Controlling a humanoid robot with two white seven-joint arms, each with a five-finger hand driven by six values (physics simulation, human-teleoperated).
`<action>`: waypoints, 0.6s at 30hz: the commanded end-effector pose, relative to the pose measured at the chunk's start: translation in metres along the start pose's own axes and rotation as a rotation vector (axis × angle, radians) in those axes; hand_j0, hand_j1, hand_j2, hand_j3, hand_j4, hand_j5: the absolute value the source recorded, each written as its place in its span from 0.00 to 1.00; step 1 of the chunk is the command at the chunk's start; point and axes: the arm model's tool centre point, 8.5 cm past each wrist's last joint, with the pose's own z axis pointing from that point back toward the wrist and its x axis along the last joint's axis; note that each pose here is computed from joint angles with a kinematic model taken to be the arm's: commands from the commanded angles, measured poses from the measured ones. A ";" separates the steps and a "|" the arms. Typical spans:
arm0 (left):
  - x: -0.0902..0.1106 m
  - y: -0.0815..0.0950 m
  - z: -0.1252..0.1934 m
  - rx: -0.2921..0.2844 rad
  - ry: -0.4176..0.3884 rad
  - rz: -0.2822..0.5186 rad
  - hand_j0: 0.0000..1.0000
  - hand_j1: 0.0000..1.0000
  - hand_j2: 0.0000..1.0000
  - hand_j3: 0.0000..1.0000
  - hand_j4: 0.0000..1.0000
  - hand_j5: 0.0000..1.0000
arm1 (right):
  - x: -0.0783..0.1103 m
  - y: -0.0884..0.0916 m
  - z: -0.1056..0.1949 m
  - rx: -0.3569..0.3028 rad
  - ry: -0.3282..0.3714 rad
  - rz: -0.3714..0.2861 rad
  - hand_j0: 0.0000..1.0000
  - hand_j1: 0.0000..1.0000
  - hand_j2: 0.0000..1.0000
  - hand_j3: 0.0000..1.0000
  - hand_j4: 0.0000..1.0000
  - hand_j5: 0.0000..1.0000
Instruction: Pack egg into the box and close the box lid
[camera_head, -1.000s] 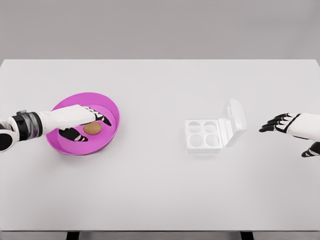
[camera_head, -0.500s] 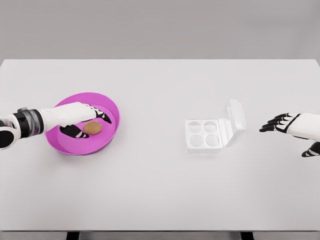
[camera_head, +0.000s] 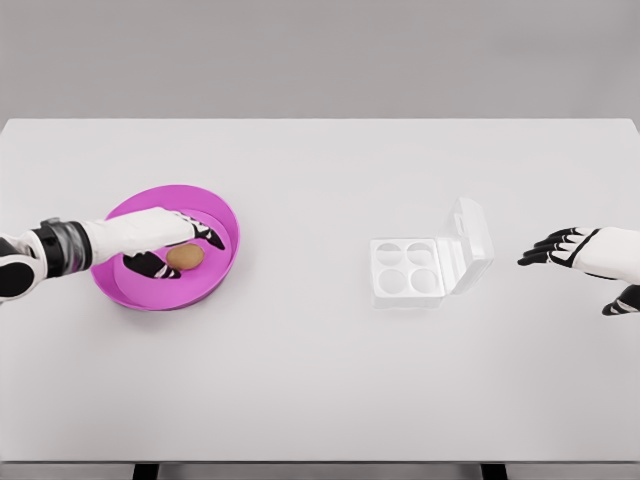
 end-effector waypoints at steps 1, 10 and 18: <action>0.000 -0.002 -0.001 -0.005 -0.001 0.004 0.77 0.77 0.77 0.77 0.77 0.77 | 0.000 -0.001 0.001 -0.002 0.000 -0.003 1.00 1.00 1.00 1.00 1.00 1.00; 0.000 -0.002 -0.001 -0.006 -0.003 0.004 0.72 0.72 0.72 0.72 0.72 0.72 | 0.000 -0.001 0.001 0.000 0.002 -0.001 1.00 1.00 1.00 1.00 1.00 1.00; 0.000 -0.003 -0.001 -0.008 -0.003 0.005 0.62 0.62 0.62 0.62 0.62 0.62 | 0.000 -0.001 0.001 0.001 0.003 0.000 1.00 1.00 1.00 1.00 1.00 1.00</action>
